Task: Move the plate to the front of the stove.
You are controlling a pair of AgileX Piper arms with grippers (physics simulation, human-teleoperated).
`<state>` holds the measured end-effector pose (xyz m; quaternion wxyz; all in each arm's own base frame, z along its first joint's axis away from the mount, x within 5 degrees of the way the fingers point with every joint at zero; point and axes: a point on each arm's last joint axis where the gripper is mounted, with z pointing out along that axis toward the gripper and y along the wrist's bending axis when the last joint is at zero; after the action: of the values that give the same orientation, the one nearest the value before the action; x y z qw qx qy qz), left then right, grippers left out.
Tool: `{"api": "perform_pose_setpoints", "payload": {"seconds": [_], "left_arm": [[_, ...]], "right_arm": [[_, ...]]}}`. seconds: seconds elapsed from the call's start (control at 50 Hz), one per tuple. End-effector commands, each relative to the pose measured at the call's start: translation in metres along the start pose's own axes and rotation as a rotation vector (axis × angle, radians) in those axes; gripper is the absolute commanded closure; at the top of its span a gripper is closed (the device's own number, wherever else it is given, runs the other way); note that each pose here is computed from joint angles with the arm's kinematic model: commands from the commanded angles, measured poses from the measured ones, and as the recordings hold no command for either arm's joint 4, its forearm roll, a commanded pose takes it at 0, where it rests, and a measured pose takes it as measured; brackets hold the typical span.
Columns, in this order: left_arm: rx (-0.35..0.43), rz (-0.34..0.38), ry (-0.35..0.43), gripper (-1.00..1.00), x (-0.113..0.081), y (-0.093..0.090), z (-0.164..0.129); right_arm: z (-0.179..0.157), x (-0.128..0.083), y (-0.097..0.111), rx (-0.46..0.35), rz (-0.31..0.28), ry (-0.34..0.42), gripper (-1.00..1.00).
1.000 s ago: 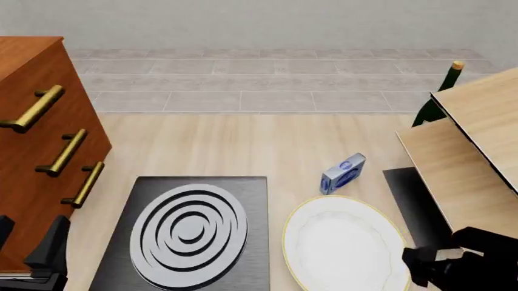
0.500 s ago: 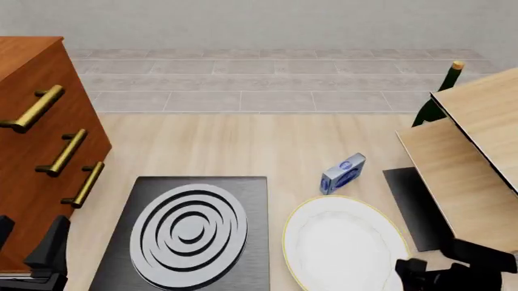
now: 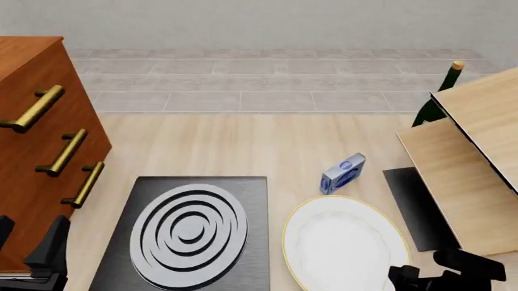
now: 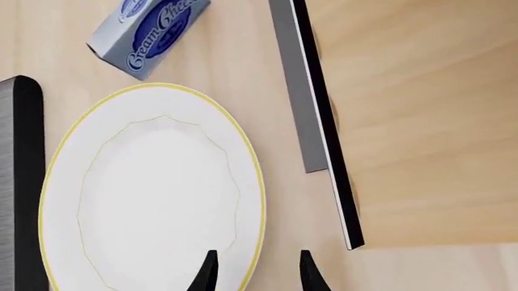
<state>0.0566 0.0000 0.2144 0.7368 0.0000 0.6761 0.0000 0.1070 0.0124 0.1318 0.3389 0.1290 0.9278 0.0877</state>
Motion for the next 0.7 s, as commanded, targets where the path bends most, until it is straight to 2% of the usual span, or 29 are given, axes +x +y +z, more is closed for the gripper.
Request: {"api": "perform_pose_setpoints", "payload": {"seconds": [0.02, 0.36, 0.7], "left_arm": [[0.000, 0.000, 0.000, -1.00, 0.000, 0.000, 0.000], [0.000, 0.000, 0.000, -1.00, 0.000, 0.000, 0.000], [0.000, 0.000, 0.000, -1.00, 0.000, 0.000, 0.000]], "right_arm": [[0.006, 0.001, 0.002, -0.008, 0.003, 0.012, -1.00], [0.022, 0.001, 0.005, -0.020, 0.006, 0.025, -1.00], [0.019, 0.000, 0.005, -0.025, -0.003, 0.008, -1.00]]}}
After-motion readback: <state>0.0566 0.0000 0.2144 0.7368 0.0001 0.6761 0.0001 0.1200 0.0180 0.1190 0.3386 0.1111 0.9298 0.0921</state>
